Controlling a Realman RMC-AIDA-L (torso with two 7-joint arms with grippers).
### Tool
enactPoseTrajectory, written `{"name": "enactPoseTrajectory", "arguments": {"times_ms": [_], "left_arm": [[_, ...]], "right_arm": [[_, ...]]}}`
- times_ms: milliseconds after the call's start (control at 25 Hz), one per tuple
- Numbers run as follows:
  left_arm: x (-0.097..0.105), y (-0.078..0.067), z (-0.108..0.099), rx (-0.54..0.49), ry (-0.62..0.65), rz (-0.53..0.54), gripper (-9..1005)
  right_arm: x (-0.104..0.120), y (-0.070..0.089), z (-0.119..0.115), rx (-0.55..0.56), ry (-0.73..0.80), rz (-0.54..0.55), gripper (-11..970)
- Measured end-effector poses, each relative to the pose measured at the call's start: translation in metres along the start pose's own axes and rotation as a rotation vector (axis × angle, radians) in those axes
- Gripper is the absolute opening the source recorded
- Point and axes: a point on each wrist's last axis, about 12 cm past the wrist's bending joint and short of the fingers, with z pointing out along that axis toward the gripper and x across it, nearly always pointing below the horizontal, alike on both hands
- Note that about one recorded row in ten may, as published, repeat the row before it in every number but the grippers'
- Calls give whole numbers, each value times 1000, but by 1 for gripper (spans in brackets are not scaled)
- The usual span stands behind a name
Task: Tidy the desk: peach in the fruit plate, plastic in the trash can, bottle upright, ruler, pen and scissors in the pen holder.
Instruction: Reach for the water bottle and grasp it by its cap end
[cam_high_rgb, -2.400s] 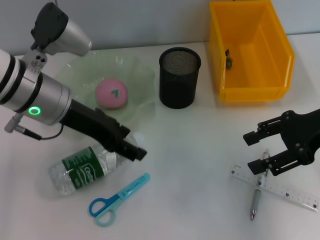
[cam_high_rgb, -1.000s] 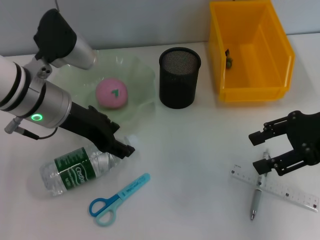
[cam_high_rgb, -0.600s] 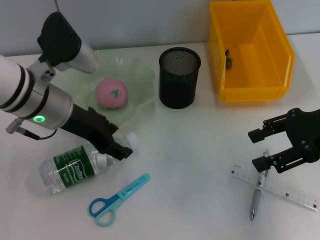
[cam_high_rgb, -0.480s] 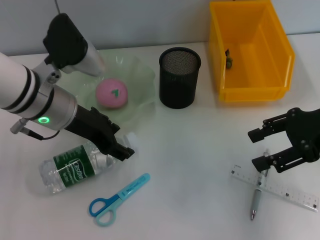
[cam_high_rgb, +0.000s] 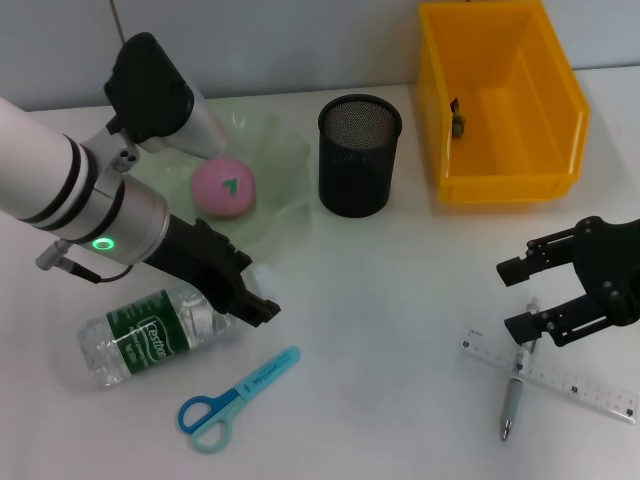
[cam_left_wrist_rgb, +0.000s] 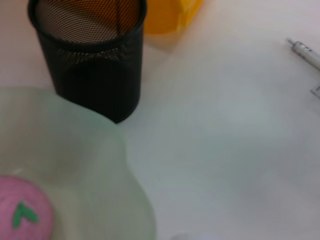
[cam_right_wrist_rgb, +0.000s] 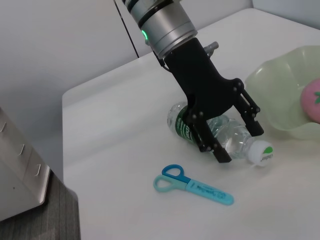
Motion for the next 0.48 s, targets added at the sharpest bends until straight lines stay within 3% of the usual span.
{"name": "enactPoseTrajectory", "arguments": {"times_ms": [480], "left_arm": [[3,-10,-3,48,-16,-17,755]], "right_arm": [[1,1,0,-1,1,2,758]]}}
